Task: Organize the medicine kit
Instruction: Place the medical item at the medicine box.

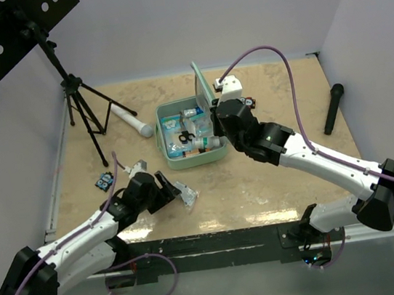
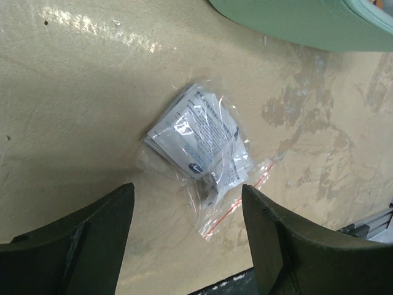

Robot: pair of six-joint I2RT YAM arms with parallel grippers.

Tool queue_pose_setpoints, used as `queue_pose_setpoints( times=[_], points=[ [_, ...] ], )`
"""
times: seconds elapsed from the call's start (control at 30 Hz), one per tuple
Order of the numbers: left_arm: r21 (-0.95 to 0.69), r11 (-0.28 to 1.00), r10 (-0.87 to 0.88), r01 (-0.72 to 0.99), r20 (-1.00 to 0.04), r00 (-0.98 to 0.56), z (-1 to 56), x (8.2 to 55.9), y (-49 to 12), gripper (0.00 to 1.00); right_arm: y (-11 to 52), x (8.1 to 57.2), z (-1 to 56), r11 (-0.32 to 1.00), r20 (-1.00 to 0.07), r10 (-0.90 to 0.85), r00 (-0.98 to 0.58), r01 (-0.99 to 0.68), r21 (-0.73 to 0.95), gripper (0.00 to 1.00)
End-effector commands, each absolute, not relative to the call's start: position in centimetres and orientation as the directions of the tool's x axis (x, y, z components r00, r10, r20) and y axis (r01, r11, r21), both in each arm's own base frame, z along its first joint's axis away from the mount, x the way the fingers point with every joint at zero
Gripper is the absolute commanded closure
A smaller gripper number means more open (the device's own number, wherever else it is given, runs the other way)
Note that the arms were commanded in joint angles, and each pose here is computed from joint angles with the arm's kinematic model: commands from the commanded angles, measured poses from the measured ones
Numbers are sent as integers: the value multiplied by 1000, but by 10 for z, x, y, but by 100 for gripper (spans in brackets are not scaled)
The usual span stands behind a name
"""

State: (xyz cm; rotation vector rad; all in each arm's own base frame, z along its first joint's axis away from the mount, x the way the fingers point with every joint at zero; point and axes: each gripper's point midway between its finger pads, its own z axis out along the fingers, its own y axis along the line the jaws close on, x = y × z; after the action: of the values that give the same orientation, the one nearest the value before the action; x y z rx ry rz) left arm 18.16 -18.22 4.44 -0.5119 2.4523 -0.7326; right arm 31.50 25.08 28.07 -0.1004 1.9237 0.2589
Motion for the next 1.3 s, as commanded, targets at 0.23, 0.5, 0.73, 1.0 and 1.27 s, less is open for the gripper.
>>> queue_pose_setpoints(
  times=[0.23, 0.5, 0.73, 1.0, 1.27],
  points=[
    [-533, 813, -474, -233, -375, -797, 26, 191, -192, 33, 245, 304, 269, 971, -913, 46, -404, -198, 137, 100],
    [-418, 875, -415, -245, -385, -824, 3, 182, -179, 65, 242, 303, 270, 971, -915, 40, -401, -199, 130, 100],
    [-352, 913, -362, -207, -463, -809, 12, 189, -166, 100, 241, 302, 269, 972, -916, 40, -399, -198, 128, 100],
    [-346, 938, -195, 16, -566, -801, 47, 211, -188, 100, 240, 301, 270, 971, -917, 39, -397, -201, 128, 100],
    [-289, 948, -79, 130, -614, -785, 68, 226, -200, 70, 242, 300, 268, 969, -915, 37, -402, -208, 131, 100]
  ],
)
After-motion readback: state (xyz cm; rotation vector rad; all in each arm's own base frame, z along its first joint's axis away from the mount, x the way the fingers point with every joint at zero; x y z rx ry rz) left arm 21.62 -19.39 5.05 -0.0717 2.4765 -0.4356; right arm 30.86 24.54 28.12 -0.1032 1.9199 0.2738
